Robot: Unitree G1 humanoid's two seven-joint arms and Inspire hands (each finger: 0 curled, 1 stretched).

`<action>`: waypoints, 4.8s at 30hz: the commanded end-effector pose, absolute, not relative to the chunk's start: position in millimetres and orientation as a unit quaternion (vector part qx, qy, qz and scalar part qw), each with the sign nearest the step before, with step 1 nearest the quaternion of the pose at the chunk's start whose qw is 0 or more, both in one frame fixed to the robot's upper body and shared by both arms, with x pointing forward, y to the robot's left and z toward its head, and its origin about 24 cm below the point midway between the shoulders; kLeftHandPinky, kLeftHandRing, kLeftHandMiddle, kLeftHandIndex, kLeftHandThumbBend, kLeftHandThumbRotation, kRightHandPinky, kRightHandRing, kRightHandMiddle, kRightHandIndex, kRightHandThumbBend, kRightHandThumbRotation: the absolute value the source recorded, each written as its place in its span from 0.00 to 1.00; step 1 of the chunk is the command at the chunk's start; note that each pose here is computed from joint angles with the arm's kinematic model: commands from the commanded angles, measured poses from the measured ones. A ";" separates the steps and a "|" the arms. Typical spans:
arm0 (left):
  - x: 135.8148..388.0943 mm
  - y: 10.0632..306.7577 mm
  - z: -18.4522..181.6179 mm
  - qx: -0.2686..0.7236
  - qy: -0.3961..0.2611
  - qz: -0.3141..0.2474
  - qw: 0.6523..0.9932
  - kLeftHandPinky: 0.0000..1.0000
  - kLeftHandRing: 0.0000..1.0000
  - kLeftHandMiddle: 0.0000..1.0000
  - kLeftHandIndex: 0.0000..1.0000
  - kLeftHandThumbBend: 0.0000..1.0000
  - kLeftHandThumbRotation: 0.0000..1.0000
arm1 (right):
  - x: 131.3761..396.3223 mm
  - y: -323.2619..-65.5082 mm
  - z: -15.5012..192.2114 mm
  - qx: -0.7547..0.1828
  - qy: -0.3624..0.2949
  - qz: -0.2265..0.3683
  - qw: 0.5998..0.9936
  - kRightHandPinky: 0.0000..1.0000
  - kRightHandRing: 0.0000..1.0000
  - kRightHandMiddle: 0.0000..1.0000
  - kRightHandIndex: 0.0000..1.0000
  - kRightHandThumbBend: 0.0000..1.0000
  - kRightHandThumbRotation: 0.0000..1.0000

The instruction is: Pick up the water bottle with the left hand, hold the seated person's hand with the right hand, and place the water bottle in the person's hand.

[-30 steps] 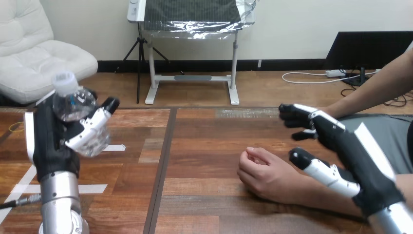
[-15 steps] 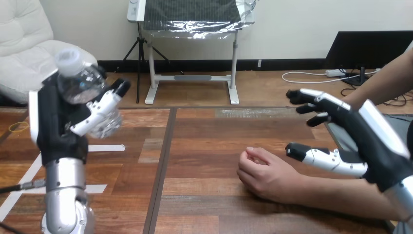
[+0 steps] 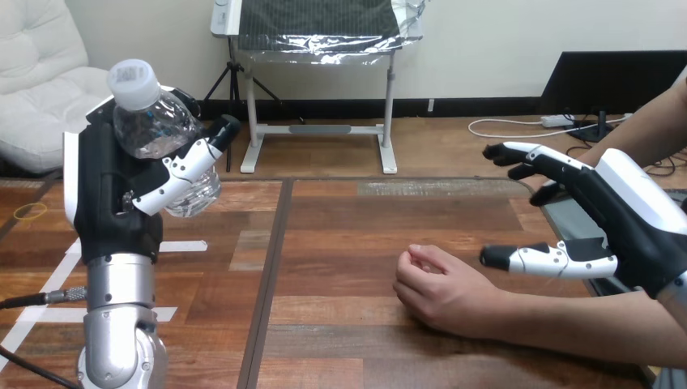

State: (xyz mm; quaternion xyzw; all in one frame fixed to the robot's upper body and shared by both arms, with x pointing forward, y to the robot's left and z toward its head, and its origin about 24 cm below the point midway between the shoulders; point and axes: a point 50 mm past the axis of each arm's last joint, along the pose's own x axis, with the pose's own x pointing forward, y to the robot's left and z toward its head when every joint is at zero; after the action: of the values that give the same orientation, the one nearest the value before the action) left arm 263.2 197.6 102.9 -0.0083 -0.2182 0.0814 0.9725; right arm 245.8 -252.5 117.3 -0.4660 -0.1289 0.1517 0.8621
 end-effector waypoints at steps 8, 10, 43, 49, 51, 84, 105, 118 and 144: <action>261.6 191.0 123.4 -0.017 -0.259 0.061 0.964 0.13 0.18 0.25 0.32 0.65 0.00 | 263.6 -255.3 122.9 -0.521 -0.096 0.199 0.824 0.65 0.84 0.87 0.88 1.00 0.45; 261.2 190.8 123.7 -0.023 -0.260 0.056 0.964 0.13 0.18 0.24 0.32 0.63 0.00 | 264.8 -256.2 121.2 -0.527 -0.084 0.202 0.821 0.67 0.84 0.87 0.88 1.00 0.44; 254.6 193.0 130.8 -0.030 -0.266 0.051 0.962 0.12 0.17 0.24 0.33 0.60 0.00 | 274.9 -268.4 87.0 -0.559 0.035 0.241 0.793 0.67 0.84 0.86 0.87 1.00 0.48; 254.2 193.8 131.3 -0.023 -0.266 0.057 0.962 0.12 0.18 0.25 0.33 0.61 0.00 | 275.8 -269.7 82.1 -0.560 0.048 0.245 0.790 0.66 0.84 0.87 0.87 1.00 0.47; 254.3 194.1 131.2 -0.026 -0.267 0.054 0.962 0.12 0.18 0.25 0.33 0.61 0.00 | 276.2 -270.4 80.1 -0.570 0.049 0.247 0.782 0.66 0.84 0.87 0.87 1.00 0.48; 254.2 197.4 129.9 -0.022 -0.268 0.058 0.961 0.13 0.18 0.25 0.32 0.59 0.00 | 285.5 -278.2 58.1 -0.600 0.112 0.245 0.753 0.65 0.82 0.85 0.87 1.00 0.41; 253.3 197.4 130.3 -0.031 -0.266 0.061 0.961 0.13 0.19 0.25 0.32 0.57 0.00 | 292.4 -273.1 37.1 -0.603 0.161 0.267 0.734 0.61 0.78 0.82 0.83 1.00 0.32; 253.4 200.1 131.5 -0.031 -0.272 0.062 0.960 0.13 0.19 0.25 0.32 0.59 0.00 | 292.1 -268.8 19.9 -0.611 0.189 0.279 0.716 0.58 0.77 0.82 0.82 1.00 0.30; 254.7 204.6 129.8 -0.033 -0.276 0.061 0.959 0.12 0.18 0.25 0.32 0.63 0.00 | 289.0 -251.9 -5.1 -0.636 0.206 0.312 0.675 0.46 0.63 0.69 0.73 1.00 0.33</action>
State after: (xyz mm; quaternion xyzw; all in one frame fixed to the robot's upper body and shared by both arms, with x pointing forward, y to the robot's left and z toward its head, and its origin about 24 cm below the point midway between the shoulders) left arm 249.5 208.3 110.0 -0.0331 -0.2254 0.0762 0.9707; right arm 306.8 -259.5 32.8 -0.6454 0.1473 0.2653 0.7009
